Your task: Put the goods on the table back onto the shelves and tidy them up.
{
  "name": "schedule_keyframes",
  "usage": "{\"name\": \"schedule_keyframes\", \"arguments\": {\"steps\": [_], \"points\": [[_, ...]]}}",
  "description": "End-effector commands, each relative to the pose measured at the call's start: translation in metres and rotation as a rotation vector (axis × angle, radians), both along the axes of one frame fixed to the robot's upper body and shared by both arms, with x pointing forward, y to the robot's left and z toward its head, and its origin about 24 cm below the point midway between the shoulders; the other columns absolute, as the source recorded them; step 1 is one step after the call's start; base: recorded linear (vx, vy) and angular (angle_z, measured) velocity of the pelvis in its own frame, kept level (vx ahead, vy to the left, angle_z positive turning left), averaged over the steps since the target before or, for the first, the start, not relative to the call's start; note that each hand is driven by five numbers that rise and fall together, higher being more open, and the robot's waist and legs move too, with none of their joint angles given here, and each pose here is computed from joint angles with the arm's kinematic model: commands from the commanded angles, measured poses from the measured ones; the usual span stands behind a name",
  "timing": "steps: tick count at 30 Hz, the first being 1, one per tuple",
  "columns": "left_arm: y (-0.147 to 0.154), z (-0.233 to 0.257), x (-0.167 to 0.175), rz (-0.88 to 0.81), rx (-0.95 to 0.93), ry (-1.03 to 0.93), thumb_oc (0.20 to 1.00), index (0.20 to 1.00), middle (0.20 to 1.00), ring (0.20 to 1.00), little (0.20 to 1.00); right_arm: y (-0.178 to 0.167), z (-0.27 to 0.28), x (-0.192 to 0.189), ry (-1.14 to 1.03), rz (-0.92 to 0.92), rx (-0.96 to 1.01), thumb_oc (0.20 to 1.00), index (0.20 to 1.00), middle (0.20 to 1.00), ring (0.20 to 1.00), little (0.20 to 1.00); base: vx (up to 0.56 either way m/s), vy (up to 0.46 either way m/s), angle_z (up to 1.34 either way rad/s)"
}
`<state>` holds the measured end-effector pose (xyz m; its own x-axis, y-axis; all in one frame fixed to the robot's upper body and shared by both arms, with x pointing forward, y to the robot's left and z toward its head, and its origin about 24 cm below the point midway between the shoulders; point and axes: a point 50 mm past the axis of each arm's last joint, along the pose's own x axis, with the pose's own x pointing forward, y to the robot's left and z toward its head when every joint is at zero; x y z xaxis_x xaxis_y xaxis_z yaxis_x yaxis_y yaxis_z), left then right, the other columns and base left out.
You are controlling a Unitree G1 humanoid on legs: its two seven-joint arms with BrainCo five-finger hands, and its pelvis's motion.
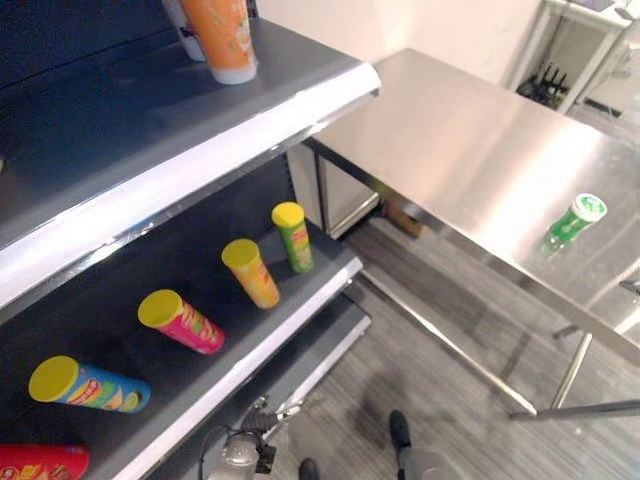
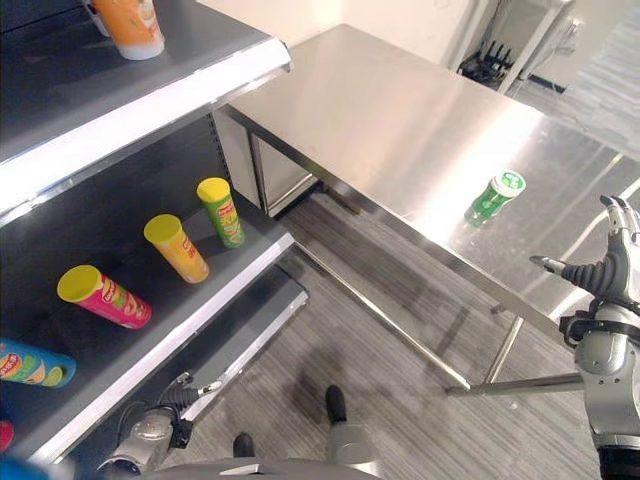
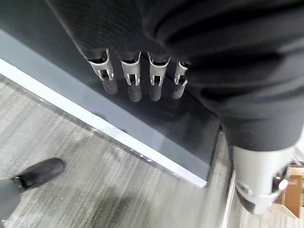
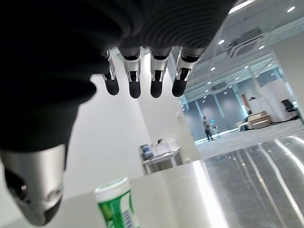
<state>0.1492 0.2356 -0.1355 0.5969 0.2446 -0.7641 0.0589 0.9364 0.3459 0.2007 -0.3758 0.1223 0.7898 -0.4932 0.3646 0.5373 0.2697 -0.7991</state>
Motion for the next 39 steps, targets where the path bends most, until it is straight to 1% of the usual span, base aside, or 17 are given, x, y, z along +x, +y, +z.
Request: {"name": "schedule_keyframes", "arguments": {"steps": [1, 6, 7, 11, 15, 23, 26, 30, 36, 39], "points": [[0.022, 0.010, 0.008, -0.008, 0.085, -0.029, 1.000, 1.000, 1.000, 1.000, 1.000, -0.006, 0.025, 0.009, -0.150, -0.035, 0.008, 1.000, 1.000, 1.000, 1.000, 1.000, -0.01, 0.069, -0.18], [0.022, 0.010, 0.009, -0.007, 0.086, -0.030, 1.000, 1.000, 1.000, 1.000, 1.000, -0.006, 0.025, 0.009, -0.151, -0.035, 0.009, 1.000, 1.000, 1.000, 1.000, 1.000, 0.01, 0.000, -0.23], [0.028, 0.010, 0.006, 0.012, 0.100, -0.020, 1.000, 1.000, 1.000, 1.000, 1.000, -0.015, 0.009, 0.002, -0.120, -0.097, 0.075, 1.000, 1.000, 1.000, 1.000, 1.000, 0.10, -0.049, 0.00], [0.031, 0.011, 0.006, 0.024, 0.107, -0.026, 1.000, 1.000, 1.000, 1.000, 1.000, -0.024, 0.000, -0.001, -0.109, -0.136, 0.128, 1.000, 1.000, 1.000, 1.000, 1.000, 0.11, -0.084, 0.70], [0.033, 0.010, 0.002, 0.025, 0.114, -0.014, 1.000, 1.000, 1.000, 1.000, 1.000, -0.027, -0.004, -0.006, -0.075, -0.149, 0.126, 1.000, 1.000, 1.000, 1.000, 1.000, 0.08, -0.126, 0.38], [0.028, 0.001, -0.013, 0.000, 0.107, 0.053, 1.000, 1.000, 1.000, 1.000, 1.000, -0.046, 0.001, -0.018, -0.048, -0.201, 0.133, 1.000, 1.000, 1.000, 1.000, 1.000, 0.07, -0.175, 0.15], [0.029, -0.002, -0.021, 0.009, 0.109, 0.091, 1.000, 1.000, 1.000, 1.000, 1.000, -0.049, -0.007, -0.015, -0.082, -0.208, 0.243, 1.000, 1.000, 1.000, 1.000, 1.000, 0.03, -0.132, 0.21], [0.032, -0.004, -0.027, 0.017, 0.118, 0.117, 1.000, 1.000, 1.000, 1.000, 1.000, -0.052, -0.018, -0.011, -0.086, -0.221, 0.326, 1.000, 1.000, 1.000, 1.000, 1.000, 0.03, -0.097, 0.18], [0.031, -0.006, -0.031, 0.040, 0.113, 0.129, 1.000, 1.000, 1.000, 1.000, 1.000, -0.055, -0.015, 0.004, -0.102, -0.212, 0.386, 1.000, 1.000, 1.000, 1.000, 1.000, -0.01, -0.106, 0.14], [0.032, -0.006, -0.029, 0.036, 0.116, 0.128, 1.000, 1.000, 1.000, 1.000, 1.000, -0.059, -0.019, 0.007, -0.064, -0.226, 0.403, 1.000, 1.000, 1.000, 1.000, 1.000, -0.02, -0.081, 0.24]]}}
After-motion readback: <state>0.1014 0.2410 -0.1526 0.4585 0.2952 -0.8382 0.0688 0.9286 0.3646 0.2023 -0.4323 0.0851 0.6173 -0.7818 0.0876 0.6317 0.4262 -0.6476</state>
